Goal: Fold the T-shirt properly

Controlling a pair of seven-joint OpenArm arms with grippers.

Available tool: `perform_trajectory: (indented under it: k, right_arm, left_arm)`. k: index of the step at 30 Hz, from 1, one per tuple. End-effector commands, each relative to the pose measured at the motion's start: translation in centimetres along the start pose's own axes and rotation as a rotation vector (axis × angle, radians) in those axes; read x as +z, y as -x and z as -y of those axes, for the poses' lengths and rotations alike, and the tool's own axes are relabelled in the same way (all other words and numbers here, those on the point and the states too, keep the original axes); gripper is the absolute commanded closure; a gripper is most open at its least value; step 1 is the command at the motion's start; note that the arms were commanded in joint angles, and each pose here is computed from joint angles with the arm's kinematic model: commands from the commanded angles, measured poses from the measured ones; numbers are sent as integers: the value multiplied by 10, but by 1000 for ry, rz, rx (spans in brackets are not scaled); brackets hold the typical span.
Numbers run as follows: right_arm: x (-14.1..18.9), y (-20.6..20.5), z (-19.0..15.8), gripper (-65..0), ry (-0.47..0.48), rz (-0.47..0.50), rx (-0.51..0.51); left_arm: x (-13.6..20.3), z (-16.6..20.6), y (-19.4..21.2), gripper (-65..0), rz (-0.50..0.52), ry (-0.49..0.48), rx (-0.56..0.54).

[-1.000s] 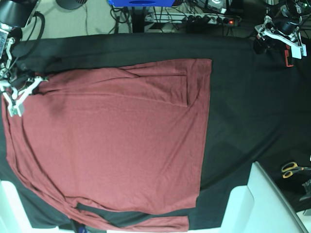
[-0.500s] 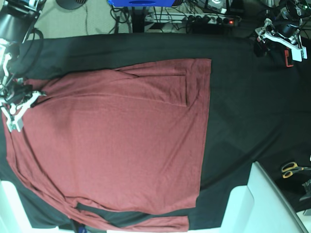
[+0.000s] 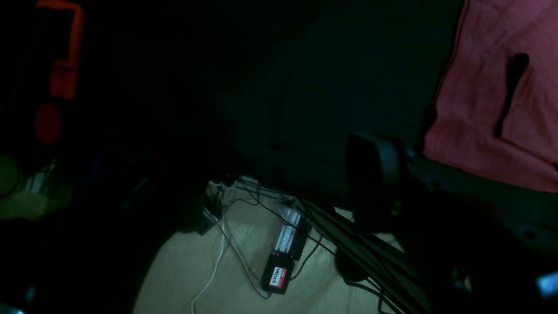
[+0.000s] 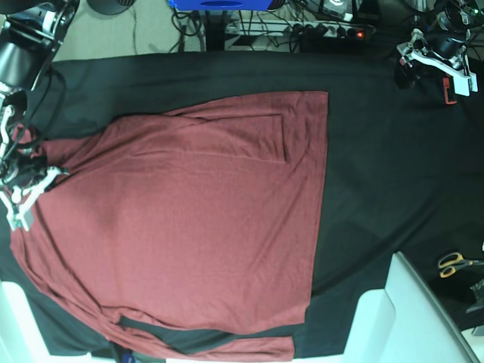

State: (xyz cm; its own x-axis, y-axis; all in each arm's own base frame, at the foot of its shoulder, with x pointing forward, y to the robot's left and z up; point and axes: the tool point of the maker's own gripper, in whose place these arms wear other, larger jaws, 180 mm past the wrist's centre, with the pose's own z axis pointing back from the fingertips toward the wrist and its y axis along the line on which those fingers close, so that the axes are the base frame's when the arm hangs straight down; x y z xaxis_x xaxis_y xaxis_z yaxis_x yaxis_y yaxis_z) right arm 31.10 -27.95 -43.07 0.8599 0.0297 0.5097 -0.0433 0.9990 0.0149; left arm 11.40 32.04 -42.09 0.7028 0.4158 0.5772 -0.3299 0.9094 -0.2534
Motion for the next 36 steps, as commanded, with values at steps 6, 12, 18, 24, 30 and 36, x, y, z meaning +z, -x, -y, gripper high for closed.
perform_trajectory:
  k: [6,12,18,24,30,36]
  right_arm:
    - [1,-29,4,-2,-6,60,-10]
    - [-15,-34,-3,-2,-49,75,-53]
    - [-28,-36,-8,-2,-84,103,-93]
    - [-35,-42,-12,-2,-104,152,-119]
    - [-35,-60,-22,-2,-123,199,-125]
    - [-34,-67,-21,-2,-123,229,-127]
  left_arm:
    - [-1,-2,-6,-472,21,7,4]
    - [-4,-3,-3,-472,15,7,17]
    - [-5,-4,-2,-472,13,6,23]
    - [-5,-4,-2,-472,13,6,23]
    - [-5,-4,-3,-472,15,7,23]
    - [-4,-5,-3,-472,15,4,24]
